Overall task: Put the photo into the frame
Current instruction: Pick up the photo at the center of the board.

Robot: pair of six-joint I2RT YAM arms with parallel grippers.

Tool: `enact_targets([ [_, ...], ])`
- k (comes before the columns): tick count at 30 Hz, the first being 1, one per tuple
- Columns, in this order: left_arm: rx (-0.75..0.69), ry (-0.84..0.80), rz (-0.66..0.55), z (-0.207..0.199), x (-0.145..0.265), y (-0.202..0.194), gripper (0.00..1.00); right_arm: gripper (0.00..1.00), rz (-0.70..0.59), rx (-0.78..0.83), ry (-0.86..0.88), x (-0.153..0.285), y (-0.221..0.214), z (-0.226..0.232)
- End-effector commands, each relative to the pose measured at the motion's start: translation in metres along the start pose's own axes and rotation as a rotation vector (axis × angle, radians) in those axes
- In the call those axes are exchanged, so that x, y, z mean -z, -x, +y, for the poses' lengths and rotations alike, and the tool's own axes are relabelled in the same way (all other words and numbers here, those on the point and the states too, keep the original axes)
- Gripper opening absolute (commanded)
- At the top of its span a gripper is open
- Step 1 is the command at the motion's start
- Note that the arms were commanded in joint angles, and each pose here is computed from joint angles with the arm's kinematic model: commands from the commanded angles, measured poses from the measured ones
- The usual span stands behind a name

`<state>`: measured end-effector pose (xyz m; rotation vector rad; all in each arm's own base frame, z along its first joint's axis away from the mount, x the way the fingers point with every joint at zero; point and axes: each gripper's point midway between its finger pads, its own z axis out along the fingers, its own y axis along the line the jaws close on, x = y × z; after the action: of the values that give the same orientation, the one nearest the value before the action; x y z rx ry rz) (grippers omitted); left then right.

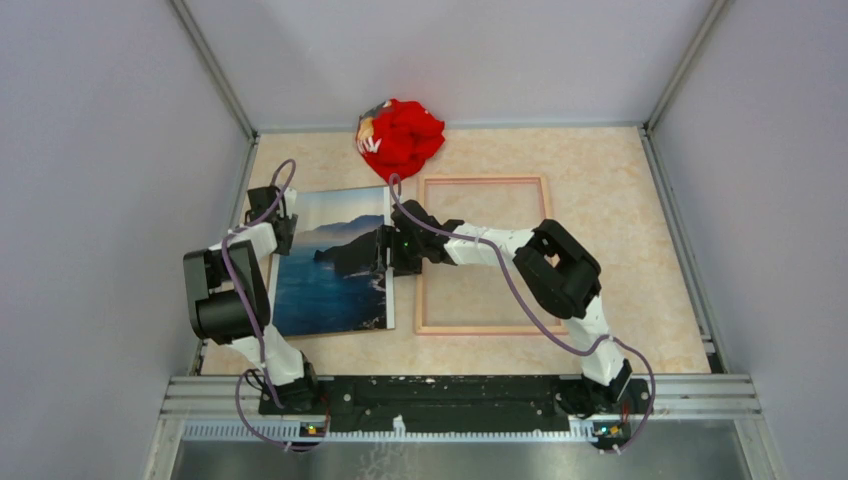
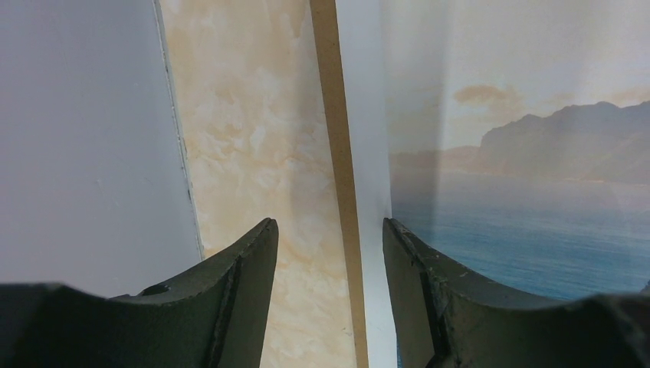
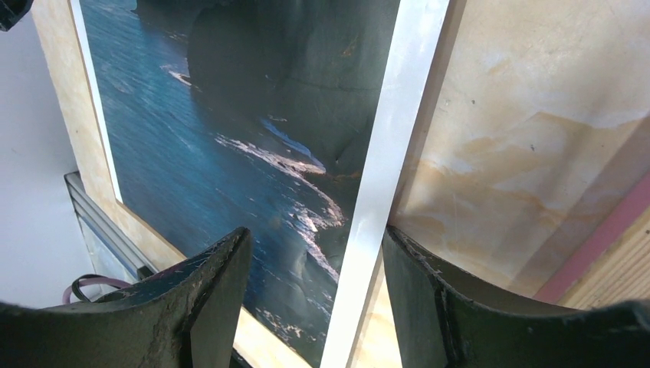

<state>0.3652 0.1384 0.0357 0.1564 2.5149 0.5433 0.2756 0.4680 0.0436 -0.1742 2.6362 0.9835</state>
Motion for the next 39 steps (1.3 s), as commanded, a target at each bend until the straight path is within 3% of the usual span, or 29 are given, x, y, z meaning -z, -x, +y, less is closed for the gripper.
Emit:
enact_targets([
  [1,-0.032,-0.138,0.116,-0.037,-0.005,-0.039,0.6,0.63,0.004,-0.01,0.017,-0.009,-0.002,-0.001],
  [18,-0.044,-0.138,0.125,-0.039,-0.007,-0.045,0.6,0.63,-0.055,0.015,0.093,0.017,0.018,0.038],
  [39,-0.049,-0.142,0.125,-0.04,-0.008,-0.046,0.59,0.63,-0.08,0.096,0.068,0.027,0.019,0.059],
])
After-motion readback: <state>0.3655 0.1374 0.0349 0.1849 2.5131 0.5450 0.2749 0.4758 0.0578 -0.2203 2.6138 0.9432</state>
